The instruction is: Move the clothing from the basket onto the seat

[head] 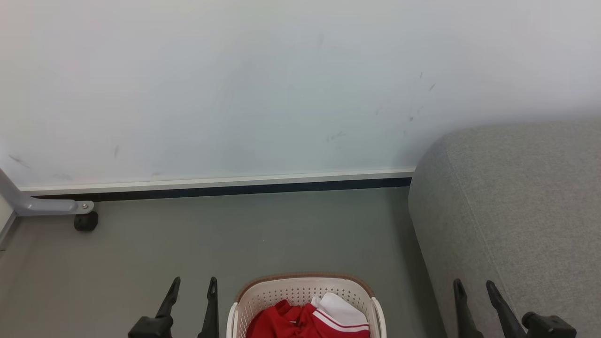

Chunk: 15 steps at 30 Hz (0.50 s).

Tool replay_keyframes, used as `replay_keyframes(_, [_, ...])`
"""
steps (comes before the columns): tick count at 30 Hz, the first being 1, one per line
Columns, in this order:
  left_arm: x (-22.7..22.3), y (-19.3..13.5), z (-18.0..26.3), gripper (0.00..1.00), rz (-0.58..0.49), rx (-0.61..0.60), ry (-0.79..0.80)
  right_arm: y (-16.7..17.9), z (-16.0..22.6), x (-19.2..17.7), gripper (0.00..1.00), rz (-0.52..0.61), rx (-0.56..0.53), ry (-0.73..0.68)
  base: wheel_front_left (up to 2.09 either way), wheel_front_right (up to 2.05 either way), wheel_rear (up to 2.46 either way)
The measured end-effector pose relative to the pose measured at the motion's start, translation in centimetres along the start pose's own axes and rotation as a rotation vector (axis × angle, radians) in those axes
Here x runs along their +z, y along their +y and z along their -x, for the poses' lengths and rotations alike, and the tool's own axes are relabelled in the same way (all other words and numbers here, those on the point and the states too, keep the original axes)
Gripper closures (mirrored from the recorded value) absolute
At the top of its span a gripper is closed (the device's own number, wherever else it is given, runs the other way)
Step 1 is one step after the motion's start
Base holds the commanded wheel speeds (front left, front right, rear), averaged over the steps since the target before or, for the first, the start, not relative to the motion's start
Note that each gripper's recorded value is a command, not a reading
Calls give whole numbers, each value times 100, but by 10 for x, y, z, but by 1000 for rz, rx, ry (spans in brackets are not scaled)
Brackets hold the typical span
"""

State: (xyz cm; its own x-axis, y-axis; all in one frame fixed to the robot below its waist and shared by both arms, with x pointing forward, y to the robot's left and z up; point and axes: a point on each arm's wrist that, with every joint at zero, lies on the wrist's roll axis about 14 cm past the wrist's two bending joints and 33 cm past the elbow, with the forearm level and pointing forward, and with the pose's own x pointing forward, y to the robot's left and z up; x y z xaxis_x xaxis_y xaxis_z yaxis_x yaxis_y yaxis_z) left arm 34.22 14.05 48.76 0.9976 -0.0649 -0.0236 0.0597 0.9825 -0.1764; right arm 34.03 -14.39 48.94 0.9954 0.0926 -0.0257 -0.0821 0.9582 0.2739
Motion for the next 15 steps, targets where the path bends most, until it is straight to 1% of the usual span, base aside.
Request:
replay_keyframes(9, [1,-3,5,0,-94,-9,-28,10,2,7,0,106,43,-45,0,0,0])
replay_keyframes(10, [1,-5,5,0,-125,-13,-31,12,3,7,0,136,51,-52,0,0,0])
replay_keyframes(15, [3,-9,7,0,-181,-27,-55,18,7,6,0,192,72,-62,0,0,0])
